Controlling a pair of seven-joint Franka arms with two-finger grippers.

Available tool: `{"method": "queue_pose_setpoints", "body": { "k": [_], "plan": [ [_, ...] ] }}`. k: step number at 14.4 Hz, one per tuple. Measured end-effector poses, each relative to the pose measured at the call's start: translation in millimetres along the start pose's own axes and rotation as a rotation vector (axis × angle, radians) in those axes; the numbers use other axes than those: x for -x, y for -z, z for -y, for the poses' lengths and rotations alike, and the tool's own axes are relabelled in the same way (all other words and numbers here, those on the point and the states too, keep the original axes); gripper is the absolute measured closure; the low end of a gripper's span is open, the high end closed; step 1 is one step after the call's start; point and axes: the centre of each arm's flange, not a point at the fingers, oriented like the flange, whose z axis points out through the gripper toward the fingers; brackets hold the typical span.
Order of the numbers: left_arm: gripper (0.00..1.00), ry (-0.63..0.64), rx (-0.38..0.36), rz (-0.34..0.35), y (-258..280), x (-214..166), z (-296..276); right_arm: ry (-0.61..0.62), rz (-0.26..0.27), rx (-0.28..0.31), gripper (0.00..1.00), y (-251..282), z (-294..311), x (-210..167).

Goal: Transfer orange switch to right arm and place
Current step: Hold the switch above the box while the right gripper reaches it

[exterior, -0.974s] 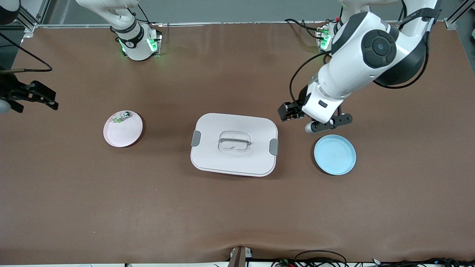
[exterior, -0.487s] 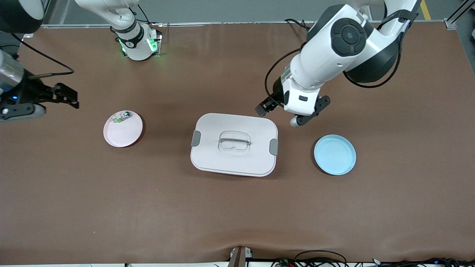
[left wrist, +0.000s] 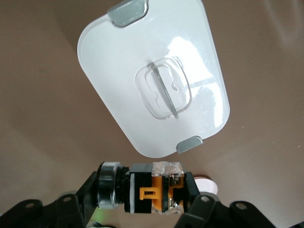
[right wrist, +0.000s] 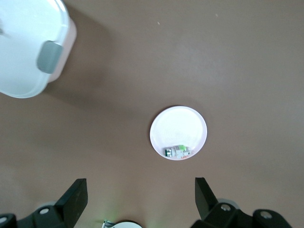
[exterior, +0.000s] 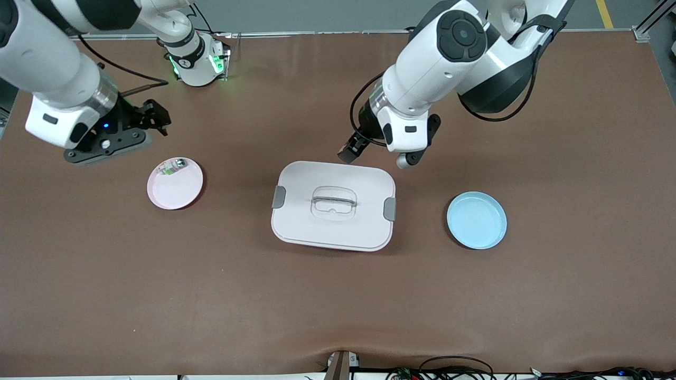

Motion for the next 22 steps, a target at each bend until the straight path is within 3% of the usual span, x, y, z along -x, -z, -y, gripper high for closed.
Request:
{"method": "queue_pose_setpoints", "body": {
  "k": [3,5,10,13,18,20,22],
  "plan": [
    [0.28,0.132,0.019,0.040,-6,12,-4,0.037,-0.039,-0.020,0.00,12,21,-3],
    [0.28,0.218,0.030,0.062,-7,22,-7,0.021,-0.075,-0.119,0.00,15,38,-7],
    [0.28,0.338,0.050,0.092,-16,35,-12,-0.277,-0.160,-0.366,0.00,9,97,-27],
    [0.28,0.390,0.048,0.098,-21,34,-14,-0.407,-0.207,-0.558,0.00,-15,117,-37],
    [0.28,0.437,0.034,0.125,-22,34,-14,-0.532,-0.240,-0.757,0.00,-51,136,-44],
    [0.28,0.445,0.029,0.137,-21,35,-14,-0.559,-0.221,-0.829,0.00,-52,148,-44],
    [0.28,0.448,0.027,0.140,-21,35,-14,-0.587,-0.192,-0.865,0.00,-54,155,-44]
  ]
}}
